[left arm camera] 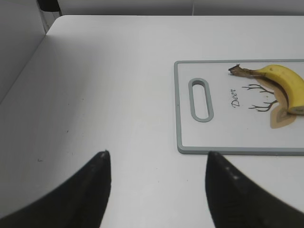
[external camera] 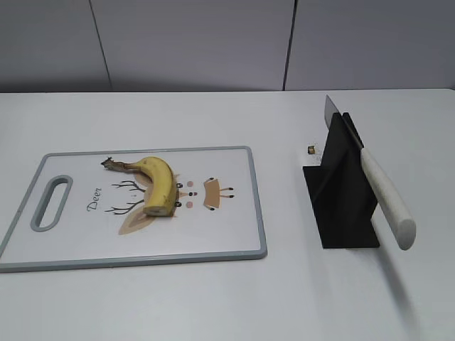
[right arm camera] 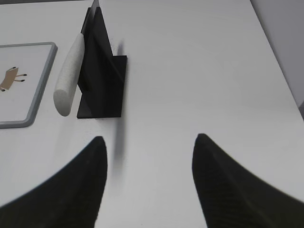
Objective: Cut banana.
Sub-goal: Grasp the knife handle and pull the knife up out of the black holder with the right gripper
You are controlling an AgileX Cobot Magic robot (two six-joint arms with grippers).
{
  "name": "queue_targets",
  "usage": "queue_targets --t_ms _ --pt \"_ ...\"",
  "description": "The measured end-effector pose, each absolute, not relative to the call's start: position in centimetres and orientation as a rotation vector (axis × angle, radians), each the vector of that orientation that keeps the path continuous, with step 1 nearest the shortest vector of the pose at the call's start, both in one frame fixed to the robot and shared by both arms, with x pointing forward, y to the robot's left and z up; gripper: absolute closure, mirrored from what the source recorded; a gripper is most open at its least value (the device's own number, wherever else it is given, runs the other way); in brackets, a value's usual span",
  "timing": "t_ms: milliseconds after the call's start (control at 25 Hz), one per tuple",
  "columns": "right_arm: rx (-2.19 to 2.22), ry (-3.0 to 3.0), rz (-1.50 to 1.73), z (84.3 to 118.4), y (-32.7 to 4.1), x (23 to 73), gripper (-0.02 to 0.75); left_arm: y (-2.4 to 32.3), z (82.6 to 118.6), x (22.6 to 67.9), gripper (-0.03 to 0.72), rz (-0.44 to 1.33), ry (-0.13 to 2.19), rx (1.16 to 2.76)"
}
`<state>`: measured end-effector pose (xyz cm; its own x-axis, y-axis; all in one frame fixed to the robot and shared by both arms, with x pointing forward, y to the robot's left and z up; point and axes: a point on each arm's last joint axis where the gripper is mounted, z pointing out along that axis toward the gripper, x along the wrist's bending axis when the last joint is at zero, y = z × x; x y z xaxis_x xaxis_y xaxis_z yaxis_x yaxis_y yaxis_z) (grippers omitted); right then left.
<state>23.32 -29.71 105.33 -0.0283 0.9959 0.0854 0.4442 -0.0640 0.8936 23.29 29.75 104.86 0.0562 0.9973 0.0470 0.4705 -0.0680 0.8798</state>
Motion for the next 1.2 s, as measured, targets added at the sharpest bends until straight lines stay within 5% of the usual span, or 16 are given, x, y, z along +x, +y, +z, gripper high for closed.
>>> queue_targets --t_ms 1200 --pt "1.580 1.541 1.051 105.33 -29.71 23.32 0.306 29.75 104.86 23.29 0.111 0.947 1.498 1.630"
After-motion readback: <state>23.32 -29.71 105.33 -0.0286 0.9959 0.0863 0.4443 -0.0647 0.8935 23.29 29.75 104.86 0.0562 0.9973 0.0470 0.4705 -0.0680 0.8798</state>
